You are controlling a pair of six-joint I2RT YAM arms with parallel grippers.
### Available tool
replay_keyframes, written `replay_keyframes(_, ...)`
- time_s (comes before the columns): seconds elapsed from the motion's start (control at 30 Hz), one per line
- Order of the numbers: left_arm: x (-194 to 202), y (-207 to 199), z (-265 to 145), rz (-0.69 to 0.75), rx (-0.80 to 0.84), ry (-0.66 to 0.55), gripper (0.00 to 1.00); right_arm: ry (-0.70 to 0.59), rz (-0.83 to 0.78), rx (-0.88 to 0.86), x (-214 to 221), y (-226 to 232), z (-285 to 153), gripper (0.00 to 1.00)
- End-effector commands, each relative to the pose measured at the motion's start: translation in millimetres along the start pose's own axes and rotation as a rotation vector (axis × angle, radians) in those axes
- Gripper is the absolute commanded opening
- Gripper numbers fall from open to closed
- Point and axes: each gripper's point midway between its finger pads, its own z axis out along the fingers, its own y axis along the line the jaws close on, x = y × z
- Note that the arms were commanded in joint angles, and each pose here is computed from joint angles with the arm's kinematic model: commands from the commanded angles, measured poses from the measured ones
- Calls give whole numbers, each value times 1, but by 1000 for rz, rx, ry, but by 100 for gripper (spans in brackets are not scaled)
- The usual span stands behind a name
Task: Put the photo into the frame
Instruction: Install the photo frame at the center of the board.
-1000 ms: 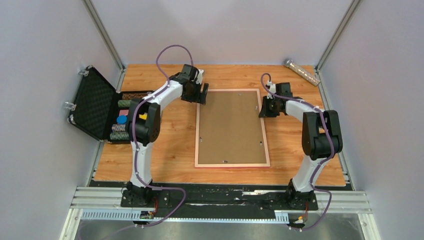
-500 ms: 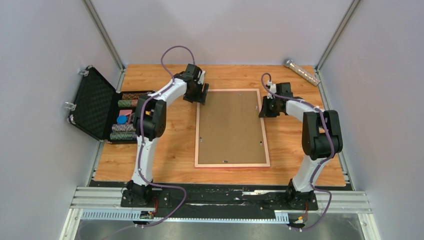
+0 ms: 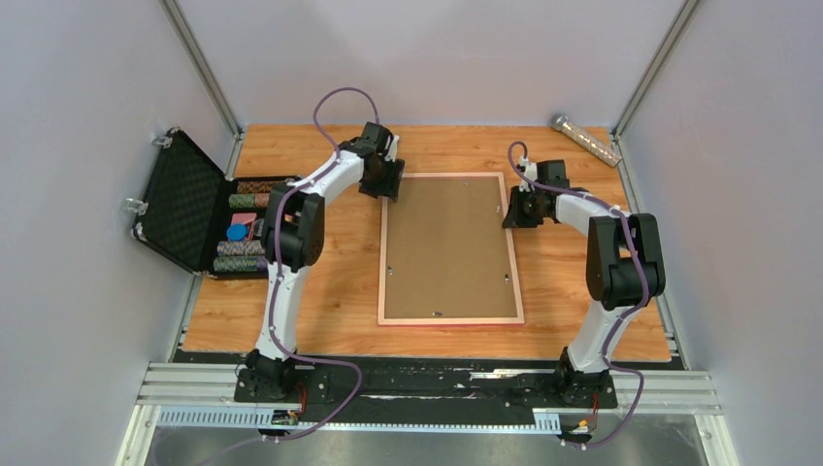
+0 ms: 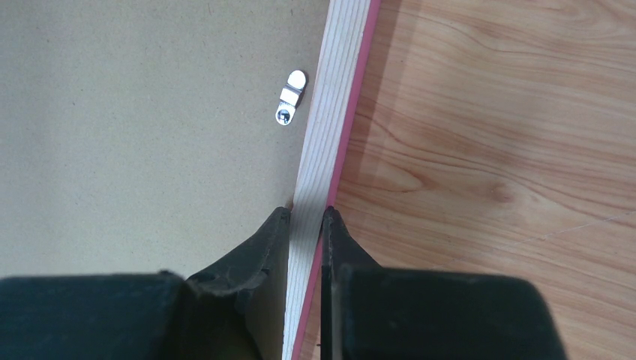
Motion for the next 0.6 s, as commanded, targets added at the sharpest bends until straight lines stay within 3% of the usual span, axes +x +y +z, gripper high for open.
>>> replay_keyframes(0.0,-10,-1,4,-25,5,-16,66,17,-17,-25,0,1,2,0)
replay_keyframes(0.57,-3,1,6,-29,1,-4,52,17,-16,-29,1,2,1,0)
